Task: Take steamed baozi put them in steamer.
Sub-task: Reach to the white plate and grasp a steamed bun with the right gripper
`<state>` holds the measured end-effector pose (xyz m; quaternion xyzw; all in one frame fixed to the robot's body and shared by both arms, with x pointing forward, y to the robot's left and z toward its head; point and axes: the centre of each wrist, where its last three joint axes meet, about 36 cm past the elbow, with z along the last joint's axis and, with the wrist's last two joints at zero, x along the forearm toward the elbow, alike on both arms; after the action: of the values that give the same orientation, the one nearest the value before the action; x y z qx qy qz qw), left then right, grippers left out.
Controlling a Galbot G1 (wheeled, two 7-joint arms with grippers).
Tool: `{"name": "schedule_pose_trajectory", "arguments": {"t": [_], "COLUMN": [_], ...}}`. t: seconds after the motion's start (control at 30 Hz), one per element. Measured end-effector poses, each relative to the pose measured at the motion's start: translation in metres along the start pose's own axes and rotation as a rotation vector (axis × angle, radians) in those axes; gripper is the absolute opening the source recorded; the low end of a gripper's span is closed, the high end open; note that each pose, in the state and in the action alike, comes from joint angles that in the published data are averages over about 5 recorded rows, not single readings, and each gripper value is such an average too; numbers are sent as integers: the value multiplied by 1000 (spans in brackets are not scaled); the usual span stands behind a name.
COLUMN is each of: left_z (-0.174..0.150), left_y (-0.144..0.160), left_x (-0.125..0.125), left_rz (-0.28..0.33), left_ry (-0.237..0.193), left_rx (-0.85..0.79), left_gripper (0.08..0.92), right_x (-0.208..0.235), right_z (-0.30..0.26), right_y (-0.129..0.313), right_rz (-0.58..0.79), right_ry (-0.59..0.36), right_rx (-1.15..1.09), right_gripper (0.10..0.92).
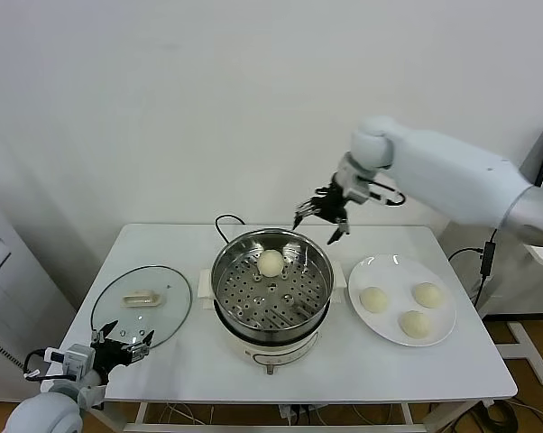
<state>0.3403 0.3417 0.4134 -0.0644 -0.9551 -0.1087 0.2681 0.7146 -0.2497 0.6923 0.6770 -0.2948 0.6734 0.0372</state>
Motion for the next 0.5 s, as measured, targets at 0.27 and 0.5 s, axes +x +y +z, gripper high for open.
{"name": "schedule_pose_trajectory", "arguments": {"t": [0.27, 0.5], "left_z": [0, 0], "left_y": [-1, -2], "left_x": [1, 4], "left_rz": [2, 3], "left_ry": [1, -1], "left_rx": [1, 4], "left_gripper": [823, 823], "right_x": [-4, -33], "right_z": [26, 39], "right_y": [60, 95], "right_rz": [-18, -54], "right_ry": [36, 40], "right_rx": [-410, -604], "right_gripper": [823, 823]}}
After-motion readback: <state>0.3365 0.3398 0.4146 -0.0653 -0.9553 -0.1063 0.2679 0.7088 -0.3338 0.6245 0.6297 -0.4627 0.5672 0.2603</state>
